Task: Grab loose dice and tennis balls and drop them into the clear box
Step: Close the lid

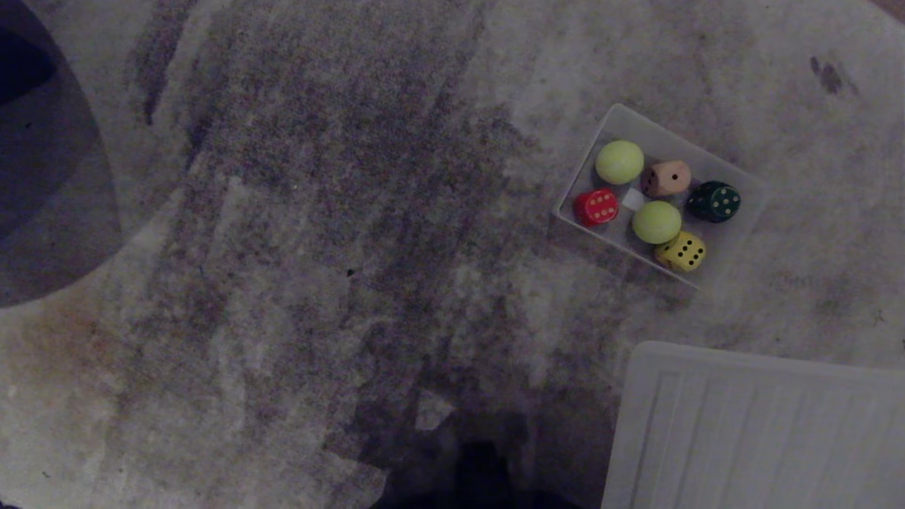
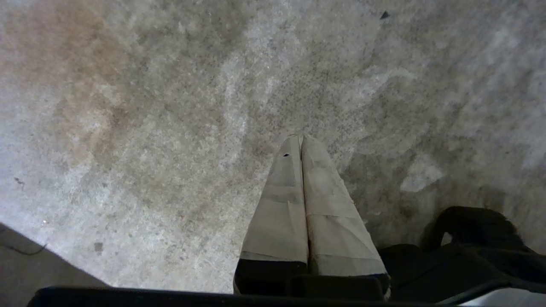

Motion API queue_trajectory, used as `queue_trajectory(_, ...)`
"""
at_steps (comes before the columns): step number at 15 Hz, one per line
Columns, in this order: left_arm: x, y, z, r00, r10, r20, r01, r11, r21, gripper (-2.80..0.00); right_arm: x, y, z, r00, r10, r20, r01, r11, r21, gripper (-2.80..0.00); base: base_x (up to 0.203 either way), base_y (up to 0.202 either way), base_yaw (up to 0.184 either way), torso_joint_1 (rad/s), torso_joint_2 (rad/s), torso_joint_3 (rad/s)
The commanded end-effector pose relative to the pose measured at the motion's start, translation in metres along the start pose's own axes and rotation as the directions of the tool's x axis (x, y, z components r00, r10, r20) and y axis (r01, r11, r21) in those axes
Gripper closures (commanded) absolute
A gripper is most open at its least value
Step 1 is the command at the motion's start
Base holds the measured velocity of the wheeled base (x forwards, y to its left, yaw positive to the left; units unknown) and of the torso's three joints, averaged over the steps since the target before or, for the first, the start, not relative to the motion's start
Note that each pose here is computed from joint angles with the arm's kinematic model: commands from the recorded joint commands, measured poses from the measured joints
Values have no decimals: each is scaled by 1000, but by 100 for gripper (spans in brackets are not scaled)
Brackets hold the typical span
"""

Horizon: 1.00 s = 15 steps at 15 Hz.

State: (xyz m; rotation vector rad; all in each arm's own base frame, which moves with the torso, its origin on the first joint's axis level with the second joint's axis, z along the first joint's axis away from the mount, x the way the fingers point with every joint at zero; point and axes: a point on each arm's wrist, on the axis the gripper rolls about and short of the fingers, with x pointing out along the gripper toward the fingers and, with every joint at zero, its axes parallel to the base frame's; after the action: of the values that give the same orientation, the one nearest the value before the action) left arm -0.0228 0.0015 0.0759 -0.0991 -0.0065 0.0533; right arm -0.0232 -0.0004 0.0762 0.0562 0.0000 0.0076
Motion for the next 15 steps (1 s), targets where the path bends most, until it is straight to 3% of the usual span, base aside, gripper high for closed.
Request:
queue_trajectory(1,0,0,0,1000,0,-2,0,1000,2,0,0,0,0,1000,-1,-2,1,1000,1,0,0,0,0,2,7,-177)
queue_trajectory(10,0,0,0,1000,0,-2,0,1000,3,0,0,0,0,1000,0,-3,0,1000,2,0,0,0,0,3,3,-193)
queue_trajectory(15,0,0,-1,1000,1,-4,-1,1000,0,0,0,0,0,1000,0,-2,0,1000,1,0,0,0,0,3,2,-28)
